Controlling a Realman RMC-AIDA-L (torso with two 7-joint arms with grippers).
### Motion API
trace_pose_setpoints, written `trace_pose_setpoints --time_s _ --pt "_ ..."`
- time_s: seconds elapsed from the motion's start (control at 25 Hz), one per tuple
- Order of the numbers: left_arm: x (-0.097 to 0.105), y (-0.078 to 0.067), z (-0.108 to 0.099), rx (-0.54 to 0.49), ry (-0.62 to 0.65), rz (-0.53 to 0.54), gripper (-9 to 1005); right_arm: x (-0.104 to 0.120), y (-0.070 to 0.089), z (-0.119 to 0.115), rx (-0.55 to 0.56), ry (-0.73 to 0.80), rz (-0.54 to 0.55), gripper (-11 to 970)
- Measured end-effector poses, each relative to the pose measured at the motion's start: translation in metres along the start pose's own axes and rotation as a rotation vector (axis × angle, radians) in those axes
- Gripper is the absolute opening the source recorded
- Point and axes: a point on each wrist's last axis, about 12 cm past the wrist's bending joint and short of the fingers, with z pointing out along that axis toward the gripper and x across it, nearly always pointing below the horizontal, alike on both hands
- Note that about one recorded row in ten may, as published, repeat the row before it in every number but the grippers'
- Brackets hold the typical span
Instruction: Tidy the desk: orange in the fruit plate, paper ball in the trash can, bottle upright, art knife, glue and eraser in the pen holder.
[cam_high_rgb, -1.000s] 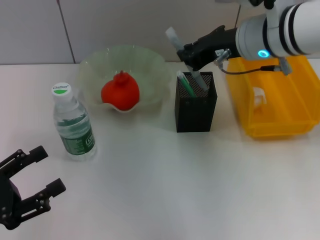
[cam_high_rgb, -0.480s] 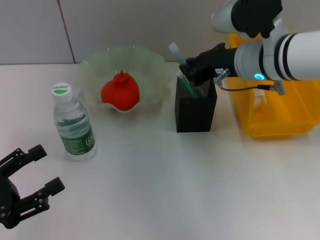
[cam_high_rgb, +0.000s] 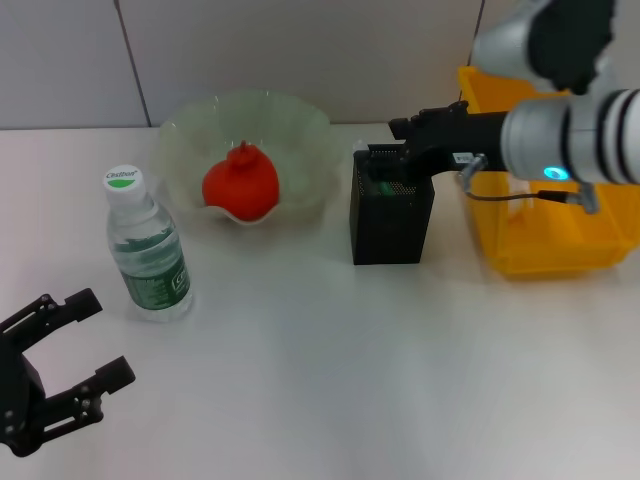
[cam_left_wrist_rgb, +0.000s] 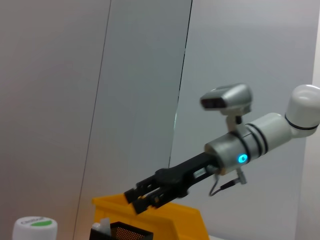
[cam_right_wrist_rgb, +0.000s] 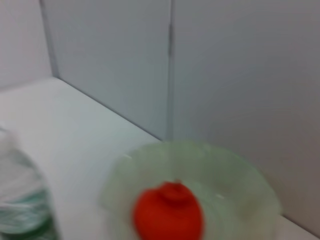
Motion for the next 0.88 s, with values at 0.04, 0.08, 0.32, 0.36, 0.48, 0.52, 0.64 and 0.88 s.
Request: trace_pose_setpoints --time_s 0.04,0.08,0.32,0.36,0.48,0.52,0.64,0.88 --pt "0.0 0.0 0.0 0.002 -0.001 0.0 850 0.0 -0.001 -0.007 -0.027 -0.022 0.007 559" --pt "-0.001 0.0 -0.001 0.003 -0.003 -0.001 850 0.001 0.001 -0.014 -0.073 -0.041 0.015 567" --pt "-0.005 0.003 -0.01 0.019 0.028 -0.03 850 0.035 0.003 -0.06 -0.416 -0.132 -0.035 610" --pt "-0.006 0.003 -0.01 0.025 0.035 -0.034 850 0.035 0.003 -0.06 -0.416 -0.132 -0.035 617" --pt "-0.007 0.004 -0.012 0.044 0.055 -0.051 850 0.055 0.006 -0.063 -0.512 -0.113 -0.042 631" --pt "-0.007 0.004 -0.012 0.044 0.055 -0.051 850 0.06 0.008 -0.063 -0.535 -0.108 -0.043 630" --pt "-0.007 0.004 -0.012 0.044 0.055 -0.051 850 0.075 0.015 -0.062 -0.607 -0.103 -0.057 628" --pt "-0.023 0.021 0.002 0.195 0.25 -0.151 848 0.093 0.022 -0.064 -0.648 -0.114 -0.077 759"
